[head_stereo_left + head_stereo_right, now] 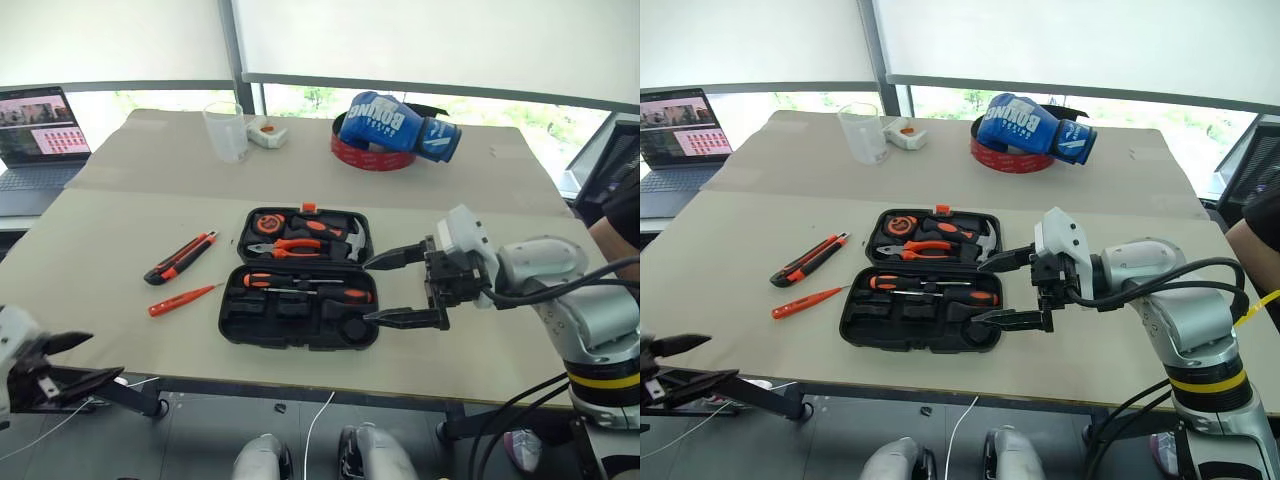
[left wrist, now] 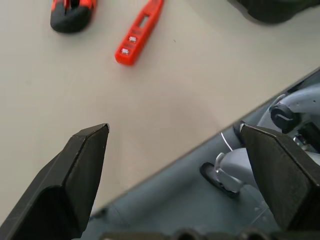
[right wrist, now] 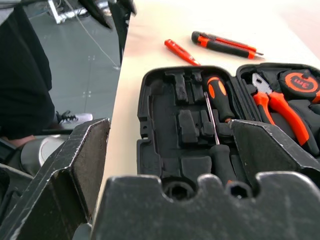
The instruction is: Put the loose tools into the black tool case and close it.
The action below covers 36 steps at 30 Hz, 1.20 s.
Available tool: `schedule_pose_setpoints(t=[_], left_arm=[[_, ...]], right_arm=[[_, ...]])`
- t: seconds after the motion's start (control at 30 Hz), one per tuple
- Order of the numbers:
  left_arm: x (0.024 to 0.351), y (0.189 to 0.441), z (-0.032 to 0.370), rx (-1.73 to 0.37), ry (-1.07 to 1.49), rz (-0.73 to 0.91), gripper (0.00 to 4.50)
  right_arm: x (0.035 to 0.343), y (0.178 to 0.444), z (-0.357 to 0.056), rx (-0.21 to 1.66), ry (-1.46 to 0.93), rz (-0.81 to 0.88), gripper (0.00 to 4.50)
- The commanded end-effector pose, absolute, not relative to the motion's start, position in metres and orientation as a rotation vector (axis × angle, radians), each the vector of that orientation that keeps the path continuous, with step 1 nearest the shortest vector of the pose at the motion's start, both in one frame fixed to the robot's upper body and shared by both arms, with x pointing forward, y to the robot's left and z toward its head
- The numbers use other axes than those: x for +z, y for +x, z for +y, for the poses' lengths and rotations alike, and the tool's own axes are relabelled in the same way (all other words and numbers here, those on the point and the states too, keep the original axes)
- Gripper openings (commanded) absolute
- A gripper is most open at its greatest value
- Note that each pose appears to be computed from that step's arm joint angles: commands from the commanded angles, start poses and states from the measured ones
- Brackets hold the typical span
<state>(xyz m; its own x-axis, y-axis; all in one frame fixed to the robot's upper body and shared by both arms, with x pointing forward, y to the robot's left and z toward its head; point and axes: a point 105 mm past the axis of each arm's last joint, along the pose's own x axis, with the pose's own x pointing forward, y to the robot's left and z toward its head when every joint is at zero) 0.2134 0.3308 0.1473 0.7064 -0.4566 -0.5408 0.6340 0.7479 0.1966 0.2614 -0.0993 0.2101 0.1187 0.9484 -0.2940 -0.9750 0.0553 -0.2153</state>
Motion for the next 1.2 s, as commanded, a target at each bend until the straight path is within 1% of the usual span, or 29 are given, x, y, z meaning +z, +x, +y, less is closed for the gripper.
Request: schedule_pose_setpoints(t=[0.03, 0.07, 0.13, 0.2, 0.43, 0.53, 0.57, 0.6, 0.63, 0.67, 0.7, 0.73, 0.8, 0.83, 0.87, 0.9, 1.07, 1.13, 1.2], left_arm=[[0.149, 0.232, 0.325, -0.687, 0.443, 0.490, 4.50], [0.149, 0.237, 0.325, -0.696, 0.454, 0.492, 4.50], [0.145, 0.263, 0.319, -0.742, 0.469, 0.504, 4.50], [0.140, 0.279, 0.311, -0.802, 0.481, 0.520, 4.50], [0.123, 0.309, 0.305, -0.868, 0.517, 0.579, 4.50], [0.117, 0.315, 0.306, -0.881, 0.519, 0.611, 4.50], [0.114, 0.316, 0.306, -0.890, 0.520, 0.624, 3.99], [0.112, 0.316, 0.306, -0.896, 0.519, 0.635, 3.92], [0.111, 0.316, 0.306, -0.903, 0.517, 0.643, 3.44], [0.111, 0.317, 0.306, -0.909, 0.514, 0.646, 3.10], [0.111, 0.317, 0.306, -0.912, 0.510, 0.646, 2.62], [0.111, 0.317, 0.306, -0.915, 0.507, 0.645, 2.31], [0.113, 0.318, 0.305, -0.920, 0.491, 0.630, 1.51], [0.117, 0.318, 0.305, -0.918, 0.485, 0.615, 1.26], [0.120, 0.317, 0.306, -0.914, 0.481, 0.603, 0.76], [0.126, 0.316, 0.307, -0.912, 0.480, 0.585, 0.45], [0.170, 0.299, 0.304, -0.949, 0.503, 0.491, 0.44], [0.193, 0.292, 0.293, -1.000, 0.542, 0.437, 0.44], [0.214, 0.290, 0.271, -1.072, 0.542, 0.381, 0.44]], right_arm=[[0.221, 0.256, -0.099, 1.463, -0.454, 0.022, 4.47], [0.222, 0.257, -0.099, 1.461, -0.458, 0.021, 4.47], [0.221, 0.254, -0.099, 1.437, -0.484, 0.012, 4.47], [0.219, 0.250, -0.099, 1.421, -0.494, 0.013, 4.47], [0.216, 0.239, -0.100, 1.387, -0.478, 0.023, 4.47], [0.214, 0.237, -0.103, 1.368, -0.484, 0.030, 4.47], [0.213, 0.237, -0.104, 1.359, -0.488, 0.032, 4.50], [0.213, 0.237, -0.105, 1.352, -0.490, 0.033, 4.50], [0.213, 0.238, -0.106, 1.344, -0.494, 0.033, 4.50], [0.214, 0.239, -0.106, 1.337, -0.497, 0.032, 4.50], [0.214, 0.239, -0.107, 1.329, -0.500, 0.030, 4.50], [0.214, 0.240, -0.108, 1.323, -0.501, 0.029, 4.50], [0.215, 0.241, -0.109, 1.310, -0.498, 0.028, 4.50], [0.215, 0.241, -0.110, 1.303, -0.498, 0.029, 4.50], [0.214, 0.242, -0.110, 1.298, -0.498, 0.031, 4.50], [0.213, 0.242, -0.111, 1.292, -0.500, 0.033, 4.50], [0.212, 0.242, -0.119, 1.268, -0.494, 0.053, 4.50], [0.211, 0.242, -0.123, 1.260, -0.489, 0.066, 4.50], [0.209, 0.241, -0.126, 1.262, -0.482, 0.084, 4.50]])
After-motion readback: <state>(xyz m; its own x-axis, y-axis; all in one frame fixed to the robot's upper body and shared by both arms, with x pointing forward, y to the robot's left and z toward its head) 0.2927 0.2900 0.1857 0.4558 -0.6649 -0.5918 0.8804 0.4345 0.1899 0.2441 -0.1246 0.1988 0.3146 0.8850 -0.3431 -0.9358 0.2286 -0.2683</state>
